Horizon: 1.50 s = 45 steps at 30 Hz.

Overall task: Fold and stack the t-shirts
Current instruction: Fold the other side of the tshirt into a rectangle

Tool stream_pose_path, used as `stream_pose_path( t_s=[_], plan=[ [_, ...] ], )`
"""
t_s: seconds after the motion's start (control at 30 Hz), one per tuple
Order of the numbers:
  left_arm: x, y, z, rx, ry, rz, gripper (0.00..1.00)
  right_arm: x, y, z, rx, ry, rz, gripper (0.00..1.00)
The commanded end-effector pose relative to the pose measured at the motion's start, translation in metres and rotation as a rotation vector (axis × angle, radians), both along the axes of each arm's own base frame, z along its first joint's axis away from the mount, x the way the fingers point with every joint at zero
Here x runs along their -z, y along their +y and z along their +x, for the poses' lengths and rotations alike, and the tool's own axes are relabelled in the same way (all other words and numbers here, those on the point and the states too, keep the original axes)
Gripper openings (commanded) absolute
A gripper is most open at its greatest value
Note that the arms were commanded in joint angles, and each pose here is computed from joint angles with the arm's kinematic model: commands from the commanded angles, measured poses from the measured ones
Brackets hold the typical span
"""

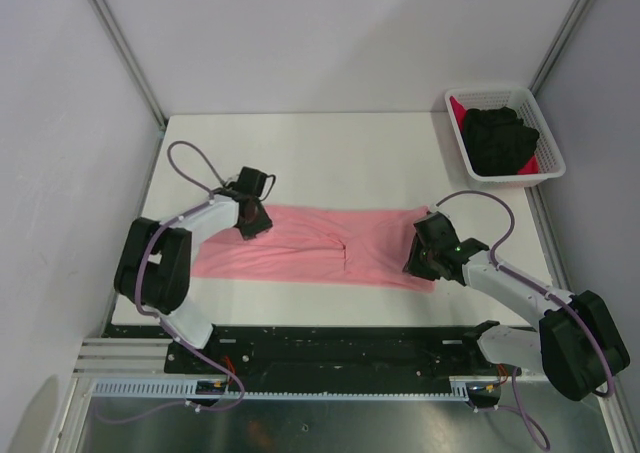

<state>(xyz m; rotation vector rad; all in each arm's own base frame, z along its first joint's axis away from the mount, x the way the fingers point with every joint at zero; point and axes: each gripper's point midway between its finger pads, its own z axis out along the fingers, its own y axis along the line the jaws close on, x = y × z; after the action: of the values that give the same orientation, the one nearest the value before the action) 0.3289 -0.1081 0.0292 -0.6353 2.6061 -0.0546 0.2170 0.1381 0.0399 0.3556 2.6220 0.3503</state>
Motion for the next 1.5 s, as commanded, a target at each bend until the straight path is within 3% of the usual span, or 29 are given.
stream_pose_path(
  t_s=[0.0, 0.23, 0.53, 1.1, 1.47],
  plan=[
    [-0.017, 0.044, 0.000, -0.096, -0.038, 0.024, 0.42, -0.003, -0.003, 0.005, 0.005, -0.027, -0.009, 0.32],
    [-0.017, 0.109, -0.010, -0.250, -0.014, 0.059, 0.40, -0.003, -0.007, 0.003, 0.005, -0.034, -0.016, 0.32],
    [-0.013, 0.147, -0.006, -0.359, 0.021, 0.092, 0.39, 0.000, -0.006, 0.002, -0.009, -0.038, 0.002, 0.32],
    [-0.014, 0.167, 0.016, -0.393, 0.016, 0.105, 0.38, 0.006, -0.004, 0.001, -0.021, -0.029, 0.015, 0.32],
    [-0.007, 0.169, 0.014, -0.402, 0.039, 0.115, 0.30, 0.006, -0.006, 0.000, -0.019, -0.026, 0.009, 0.32]
  ],
)
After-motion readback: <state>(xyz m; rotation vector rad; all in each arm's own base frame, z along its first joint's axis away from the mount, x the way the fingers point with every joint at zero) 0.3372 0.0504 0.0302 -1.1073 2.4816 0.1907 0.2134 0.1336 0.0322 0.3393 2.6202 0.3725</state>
